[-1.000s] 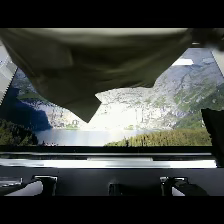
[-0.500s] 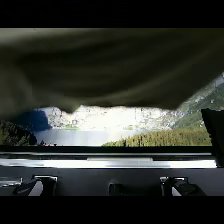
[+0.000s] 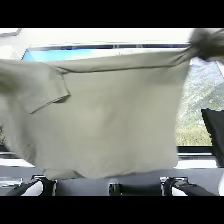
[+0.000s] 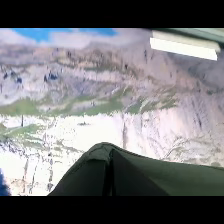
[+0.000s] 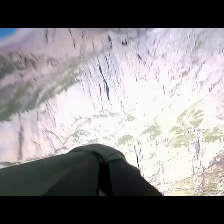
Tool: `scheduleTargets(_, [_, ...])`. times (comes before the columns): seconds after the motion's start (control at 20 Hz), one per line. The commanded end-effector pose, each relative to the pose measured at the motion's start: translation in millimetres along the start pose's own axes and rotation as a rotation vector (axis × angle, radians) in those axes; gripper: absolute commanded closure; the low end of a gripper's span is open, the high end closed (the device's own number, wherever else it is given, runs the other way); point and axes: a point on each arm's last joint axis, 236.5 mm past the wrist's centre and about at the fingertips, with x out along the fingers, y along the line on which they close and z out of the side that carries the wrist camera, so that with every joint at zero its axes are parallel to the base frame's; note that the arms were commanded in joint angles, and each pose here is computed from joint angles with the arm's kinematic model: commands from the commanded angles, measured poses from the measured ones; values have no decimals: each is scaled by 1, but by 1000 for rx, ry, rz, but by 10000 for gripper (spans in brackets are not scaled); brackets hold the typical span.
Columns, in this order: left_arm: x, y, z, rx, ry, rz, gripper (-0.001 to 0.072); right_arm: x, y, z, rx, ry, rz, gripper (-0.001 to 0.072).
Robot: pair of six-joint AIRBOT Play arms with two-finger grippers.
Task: Fold the clothes and pants, and hang the long-sleeved shirts on hangers.
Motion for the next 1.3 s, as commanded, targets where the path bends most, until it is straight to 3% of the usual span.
scheduleTargets(0.0, [171,51,-51,-35,213,-32,697,170,-21,-54,-47,274,-26,687])
scheduleTargets(0.2, [311,106,-94,-131,281,9,698,303,-59,-90,-58,301,-82,686])
scheduleTargets(0.4, [366,118,-103,-162,304,1,698,353,-75,-103,4,270,-92,687])
scheduleTargets(0.7, [335,103,-146,-142,540,-26,698,316,-102,-129,76,479,-164,686])
scheduleTargets(0.85, [311,123,-168,-151,665,88,697,295,-102,-148,87,588,-176,686])
scheduleTargets(0.95, [303,132,-169,-156,683,144,697,287,-95,-162,110,657,-159,686])
scheduleTargets(1.25, [298,131,-172,-151,704,144,696,271,-91,-182,189,763,-180,686])
